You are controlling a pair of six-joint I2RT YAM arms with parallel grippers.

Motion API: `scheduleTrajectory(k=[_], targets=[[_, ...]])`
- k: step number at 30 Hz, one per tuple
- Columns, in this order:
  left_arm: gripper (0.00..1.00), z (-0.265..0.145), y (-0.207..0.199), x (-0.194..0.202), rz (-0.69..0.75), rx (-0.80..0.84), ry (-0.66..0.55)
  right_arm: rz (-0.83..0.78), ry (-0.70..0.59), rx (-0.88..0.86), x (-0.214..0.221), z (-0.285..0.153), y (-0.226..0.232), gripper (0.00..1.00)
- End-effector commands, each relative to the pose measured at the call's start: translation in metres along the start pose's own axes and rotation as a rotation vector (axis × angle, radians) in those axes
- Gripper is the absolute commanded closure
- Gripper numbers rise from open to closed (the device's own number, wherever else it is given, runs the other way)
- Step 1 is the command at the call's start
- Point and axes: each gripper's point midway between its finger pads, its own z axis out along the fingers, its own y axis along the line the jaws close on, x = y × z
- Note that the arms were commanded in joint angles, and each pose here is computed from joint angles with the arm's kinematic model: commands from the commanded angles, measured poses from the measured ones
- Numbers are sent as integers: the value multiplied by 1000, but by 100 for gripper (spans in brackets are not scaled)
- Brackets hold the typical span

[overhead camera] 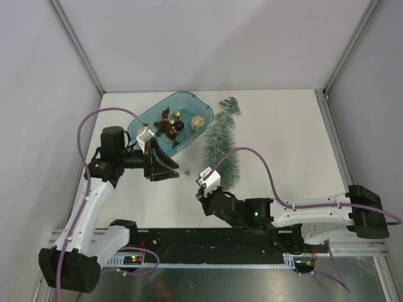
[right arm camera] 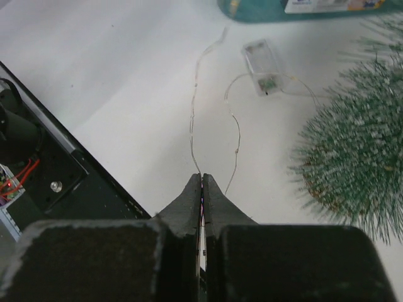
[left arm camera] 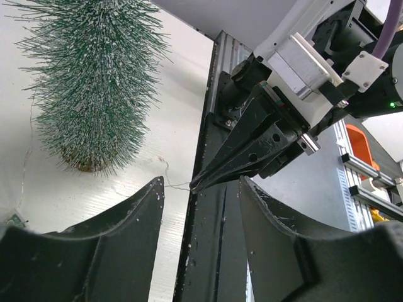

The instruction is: Decorate the small christmas tree

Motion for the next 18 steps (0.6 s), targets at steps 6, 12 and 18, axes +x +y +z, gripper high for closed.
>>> scheduleTrajectory(k=[6, 12, 18], targets=[[39, 4, 12, 5, 89, -11, 20, 53, -145, -95, -63, 20, 23, 100], [29, 7, 29, 6, 151, -24, 37, 62, -160, -119, -75, 28, 25, 100], [25, 9, 45, 16, 156, -59, 60, 68, -165, -131, -78, 32, 27, 100]])
